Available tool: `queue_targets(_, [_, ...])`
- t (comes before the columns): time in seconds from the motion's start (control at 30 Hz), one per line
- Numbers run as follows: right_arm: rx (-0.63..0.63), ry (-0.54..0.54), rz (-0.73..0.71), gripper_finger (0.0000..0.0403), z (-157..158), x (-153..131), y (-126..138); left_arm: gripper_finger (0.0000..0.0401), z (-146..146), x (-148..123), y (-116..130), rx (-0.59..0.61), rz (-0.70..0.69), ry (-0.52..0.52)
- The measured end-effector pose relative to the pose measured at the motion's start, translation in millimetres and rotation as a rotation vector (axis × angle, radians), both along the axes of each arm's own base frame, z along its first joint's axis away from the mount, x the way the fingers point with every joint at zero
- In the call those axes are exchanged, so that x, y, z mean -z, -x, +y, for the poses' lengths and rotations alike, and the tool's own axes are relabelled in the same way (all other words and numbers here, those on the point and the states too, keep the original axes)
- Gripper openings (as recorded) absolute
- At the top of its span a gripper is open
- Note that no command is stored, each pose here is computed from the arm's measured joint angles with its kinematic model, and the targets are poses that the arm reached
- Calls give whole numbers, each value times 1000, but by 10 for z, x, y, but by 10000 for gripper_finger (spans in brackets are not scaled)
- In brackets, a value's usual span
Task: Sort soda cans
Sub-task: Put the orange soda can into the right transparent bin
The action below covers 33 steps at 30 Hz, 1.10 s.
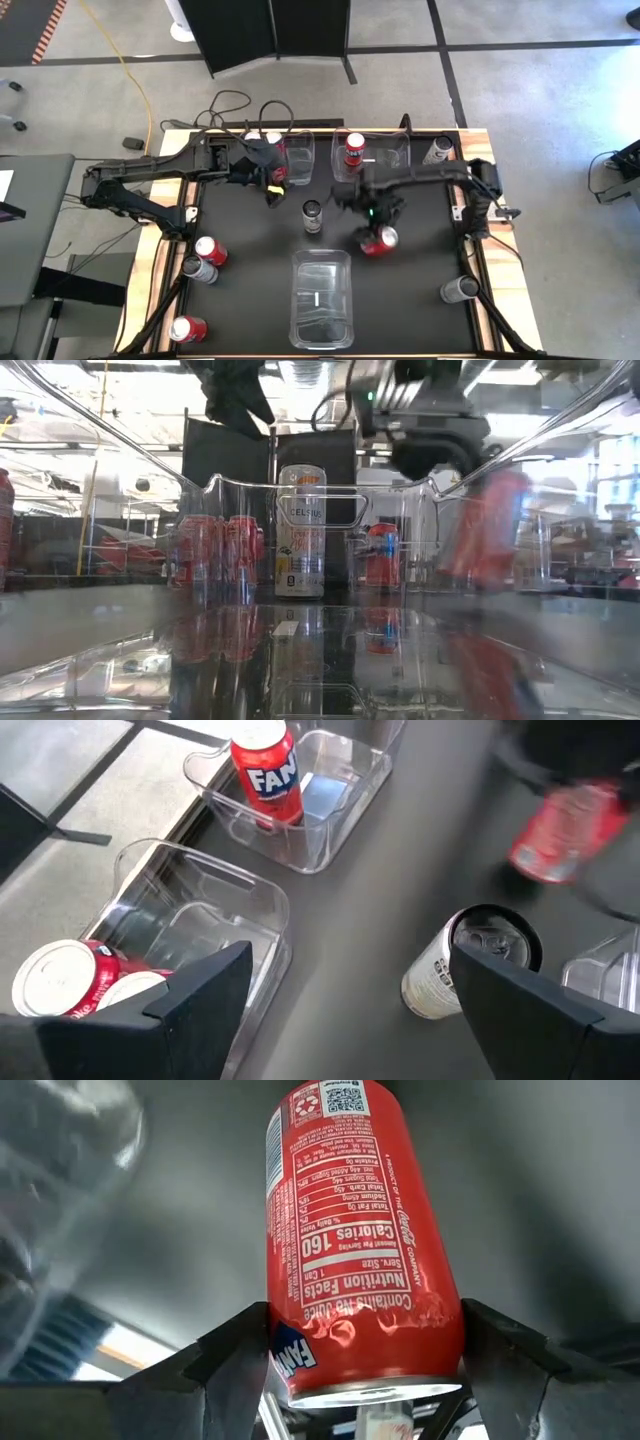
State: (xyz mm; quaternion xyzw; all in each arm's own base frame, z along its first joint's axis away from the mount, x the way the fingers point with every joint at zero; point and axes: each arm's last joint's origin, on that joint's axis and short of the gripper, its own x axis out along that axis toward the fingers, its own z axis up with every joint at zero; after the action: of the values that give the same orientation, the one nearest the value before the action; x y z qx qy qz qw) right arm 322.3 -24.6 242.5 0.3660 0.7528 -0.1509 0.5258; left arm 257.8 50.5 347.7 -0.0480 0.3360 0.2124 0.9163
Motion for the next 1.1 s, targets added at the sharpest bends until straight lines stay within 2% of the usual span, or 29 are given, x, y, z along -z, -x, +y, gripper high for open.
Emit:
queue_targets(0.23, [121, 39, -21, 290, -659, 5, 120, 336, 3, -7, -5, -16, -14, 3])
queue_targets(0.47, [154, 71, -56, 291, -996, 12, 217, 336, 26, -35, -21, -56, -54, -7])
queue_targets(0.7, [128, 57, -59, 302, -1076, 68, 250, 336, 69, -79, -44, -77, -106, -28])
queue_targets(1.0, [61, 73, -129, 386, -998, 96, 159, 336, 165, -86, -26, -117, -117, -27])
queue_targets(1.1, [62, 90, -163, 396, -991, 88, 114, 336, 183, -86, -21, -129, -120, -22])
